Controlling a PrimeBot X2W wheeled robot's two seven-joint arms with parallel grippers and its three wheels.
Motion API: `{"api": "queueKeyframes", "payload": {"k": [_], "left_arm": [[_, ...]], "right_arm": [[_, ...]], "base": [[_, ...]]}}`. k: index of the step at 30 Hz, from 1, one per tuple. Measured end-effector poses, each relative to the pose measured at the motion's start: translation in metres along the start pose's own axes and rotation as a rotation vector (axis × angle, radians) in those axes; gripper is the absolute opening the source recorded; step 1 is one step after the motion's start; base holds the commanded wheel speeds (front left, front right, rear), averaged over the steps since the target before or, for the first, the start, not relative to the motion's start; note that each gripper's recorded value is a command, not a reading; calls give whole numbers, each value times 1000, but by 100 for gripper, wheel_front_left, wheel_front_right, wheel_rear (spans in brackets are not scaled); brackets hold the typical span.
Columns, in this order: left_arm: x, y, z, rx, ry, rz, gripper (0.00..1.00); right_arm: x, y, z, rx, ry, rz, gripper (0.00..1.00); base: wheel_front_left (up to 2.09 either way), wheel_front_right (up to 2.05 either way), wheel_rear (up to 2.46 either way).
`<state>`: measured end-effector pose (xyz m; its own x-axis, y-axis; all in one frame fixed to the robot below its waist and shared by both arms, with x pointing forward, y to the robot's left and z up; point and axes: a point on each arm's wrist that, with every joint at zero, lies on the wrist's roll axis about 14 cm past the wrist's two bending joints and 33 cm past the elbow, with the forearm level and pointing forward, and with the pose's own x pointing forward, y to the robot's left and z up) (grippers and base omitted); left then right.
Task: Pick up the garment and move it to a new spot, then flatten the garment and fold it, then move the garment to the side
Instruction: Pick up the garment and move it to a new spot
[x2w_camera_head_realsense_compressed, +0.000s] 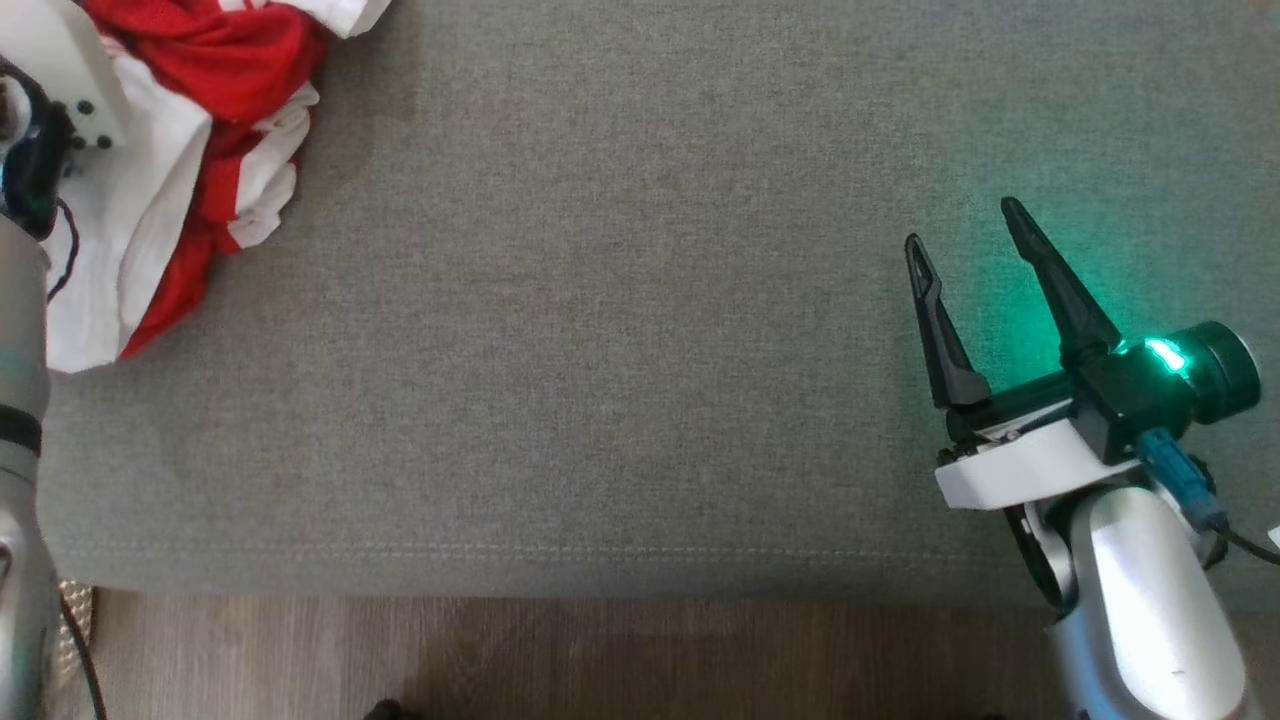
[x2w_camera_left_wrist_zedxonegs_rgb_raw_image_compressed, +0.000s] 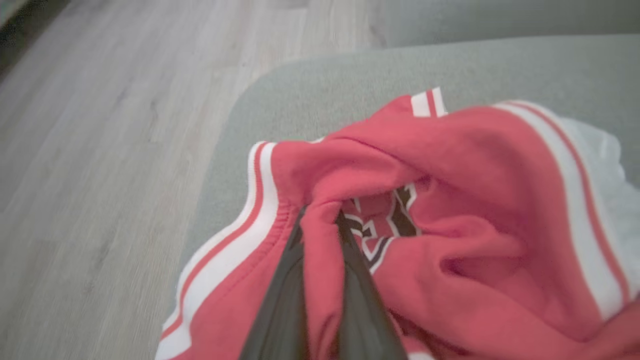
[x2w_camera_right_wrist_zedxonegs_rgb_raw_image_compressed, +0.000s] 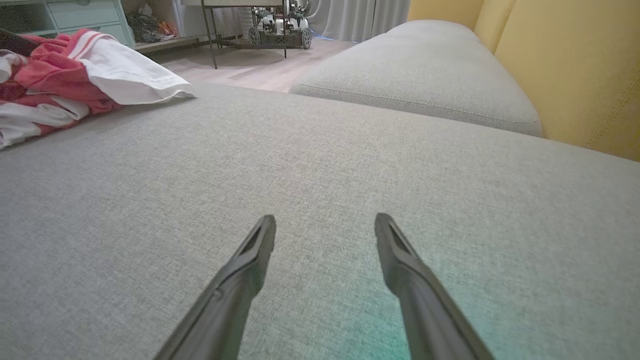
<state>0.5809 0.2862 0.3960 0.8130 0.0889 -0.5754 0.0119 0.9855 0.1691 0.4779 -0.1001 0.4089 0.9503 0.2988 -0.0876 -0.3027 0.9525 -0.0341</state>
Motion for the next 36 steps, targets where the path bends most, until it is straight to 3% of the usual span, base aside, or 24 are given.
{"api": "queueKeyframes", "payload": {"k": [11,20,27,36], "left_arm": [[-48,5,97,30,-430,7,0],[-153,-37,223,86,-849,-114,0],[-213,-121,275,103,-968,-337,0],[-239,-270,265,121,-922,-704,0]], "right_arm": [[-7,8,34,22,-72,12,100],[-34,14,77,41,-156,13,100],[-61,-8,99,53,-208,-64,100],[-109,-57,117,60,-258,-234,100]], "base": [[0,0,0],[0,0,0],[0,0,0],[0,0,0]]}}
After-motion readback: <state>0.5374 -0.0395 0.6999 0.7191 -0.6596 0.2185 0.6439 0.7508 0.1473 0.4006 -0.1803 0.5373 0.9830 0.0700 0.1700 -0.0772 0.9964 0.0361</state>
